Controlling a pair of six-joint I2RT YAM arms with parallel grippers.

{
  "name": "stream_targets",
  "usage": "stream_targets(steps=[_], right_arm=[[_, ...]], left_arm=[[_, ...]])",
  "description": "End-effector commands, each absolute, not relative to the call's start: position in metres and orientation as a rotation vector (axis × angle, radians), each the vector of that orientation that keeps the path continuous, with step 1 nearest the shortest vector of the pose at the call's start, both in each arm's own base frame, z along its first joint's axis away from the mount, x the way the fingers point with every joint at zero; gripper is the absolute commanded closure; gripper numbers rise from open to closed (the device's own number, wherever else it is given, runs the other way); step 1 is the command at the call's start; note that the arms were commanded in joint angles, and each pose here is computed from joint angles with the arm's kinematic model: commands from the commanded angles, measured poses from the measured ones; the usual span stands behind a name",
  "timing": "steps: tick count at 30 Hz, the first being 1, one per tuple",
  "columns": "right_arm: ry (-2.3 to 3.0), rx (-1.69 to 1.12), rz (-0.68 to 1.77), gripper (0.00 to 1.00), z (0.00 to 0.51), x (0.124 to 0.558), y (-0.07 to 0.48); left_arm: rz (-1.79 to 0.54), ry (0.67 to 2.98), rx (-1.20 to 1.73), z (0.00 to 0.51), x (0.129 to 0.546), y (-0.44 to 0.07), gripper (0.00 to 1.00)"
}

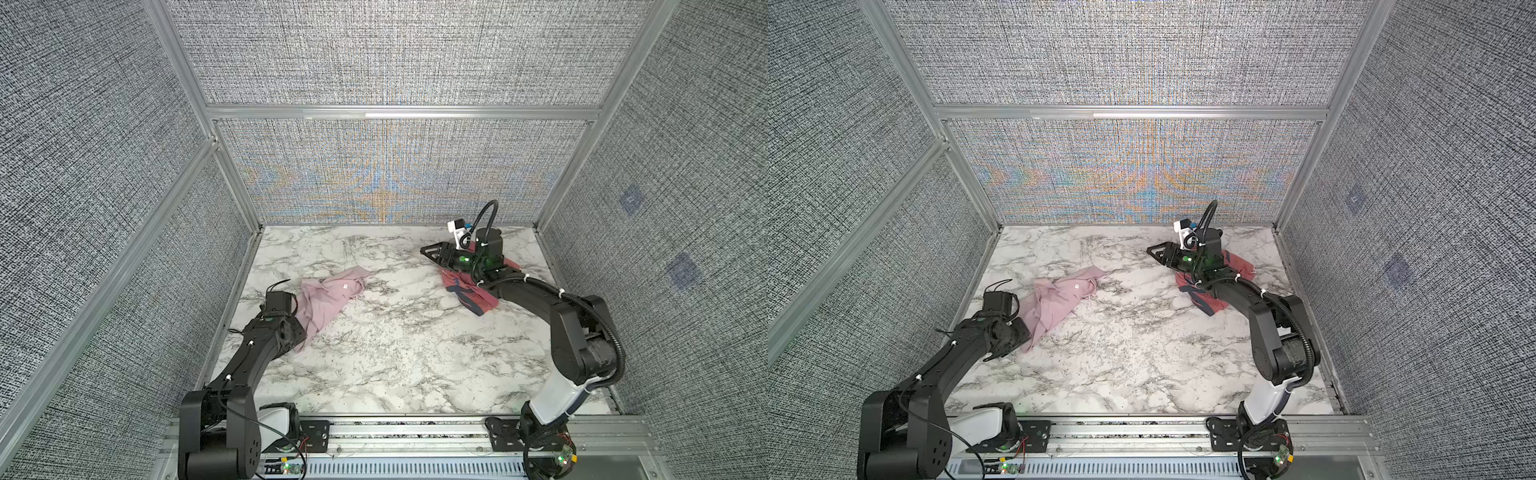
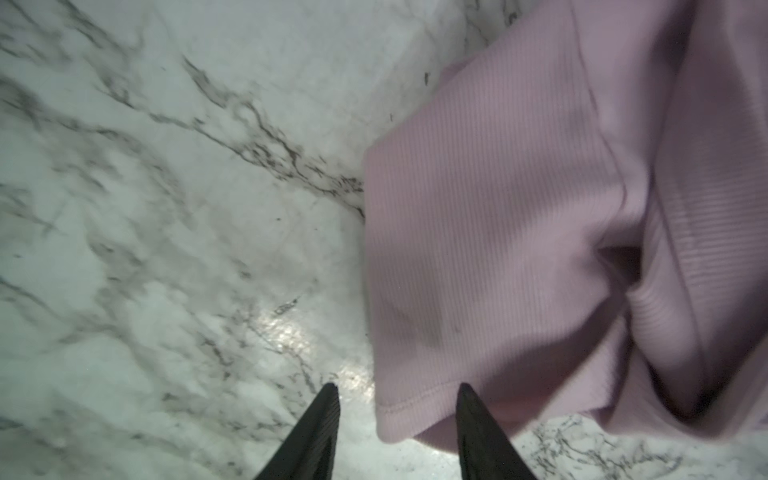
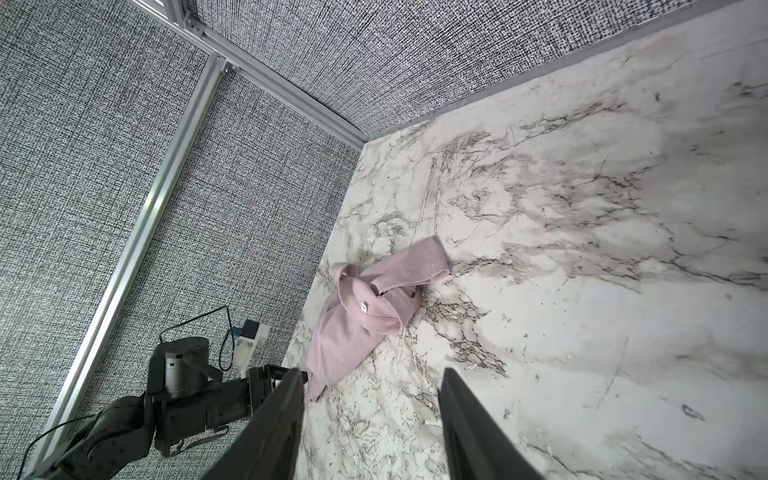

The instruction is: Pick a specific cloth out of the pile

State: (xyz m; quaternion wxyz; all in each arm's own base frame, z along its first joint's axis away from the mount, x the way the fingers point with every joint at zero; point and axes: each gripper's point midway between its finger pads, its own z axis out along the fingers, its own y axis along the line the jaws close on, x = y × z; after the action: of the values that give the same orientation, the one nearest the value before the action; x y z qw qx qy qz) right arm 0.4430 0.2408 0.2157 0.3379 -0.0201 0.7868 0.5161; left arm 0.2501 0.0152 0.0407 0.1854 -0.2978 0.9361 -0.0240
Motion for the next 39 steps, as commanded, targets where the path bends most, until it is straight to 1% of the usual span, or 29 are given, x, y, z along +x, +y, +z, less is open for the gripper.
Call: stream_targets(steps=[1, 7, 8, 9, 10, 11, 12, 13, 16, 20, 23, 26, 33, 39], right_arm=[[1.993, -0.063, 1.371, 0.46, 0.231, 0.442, 0.237], [1.985, -0.056, 1.381, 0.46, 0.234, 0.444, 0.234], [1.981, -0.056, 1.384, 0.46, 0.236, 0.444, 0.234], [1.984, -0.054, 1.389, 0.46, 0.234, 0.444, 0.234], [1.983, -0.052, 1.390, 0.46, 0.234, 0.444, 0.233], [1.988, -0.047, 1.392, 0.46, 0.232, 0.445, 0.234], [1.988, -0.044, 1.391, 0.46, 0.232, 0.445, 0.233], [1.988, -0.042, 1.391, 0.46, 0.232, 0.445, 0.233], [1.992, -0.032, 1.394, 0.46, 0.231, 0.446, 0.232], [1.998, -0.024, 1.390, 0.46, 0.228, 0.446, 0.231], [2.001, -0.010, 1.399, 0.46, 0.224, 0.447, 0.231], [2.004, -0.004, 1.411, 0.46, 0.221, 0.446, 0.232], [2.016, 0.007, 1.390, 0.46, 0.220, 0.439, 0.227], [2.040, 0.011, 1.332, 0.46, 0.220, 0.433, 0.220]], left_arm=[[-0.168, 2.586, -0.886, 0.039, 0.262, 0.010, 0.49], [-0.240, 2.563, -0.953, 0.014, 0.261, 0.012, 0.49], [-0.230, 2.569, -0.964, 0.010, 0.260, 0.013, 0.49], [-0.221, 2.574, -0.963, 0.008, 0.259, 0.014, 0.53], [-0.214, 2.574, -0.967, 0.006, 0.259, 0.016, 0.60], [-0.204, 2.569, -0.971, 0.006, 0.260, 0.017, 0.73], [-0.195, 2.564, -0.976, 0.007, 0.261, 0.019, 0.90], [-0.190, 2.562, -0.980, 0.010, 0.261, 0.019, 1.00], [-0.159, 2.541, -0.969, 0.039, 0.268, 0.024, 1.00], [-0.226, 2.426, -0.808, 0.107, 0.296, 0.019, 1.00], [-0.303, 2.326, -0.669, 0.153, 0.320, 0.005, 1.00], [-0.348, 2.319, -0.572, 0.176, 0.345, -0.014, 1.00], [-0.434, 2.380, -0.323, 0.181, 0.416, -0.087, 1.00], [-0.493, 2.491, -0.109, 0.138, 0.460, -0.161, 1.00]])
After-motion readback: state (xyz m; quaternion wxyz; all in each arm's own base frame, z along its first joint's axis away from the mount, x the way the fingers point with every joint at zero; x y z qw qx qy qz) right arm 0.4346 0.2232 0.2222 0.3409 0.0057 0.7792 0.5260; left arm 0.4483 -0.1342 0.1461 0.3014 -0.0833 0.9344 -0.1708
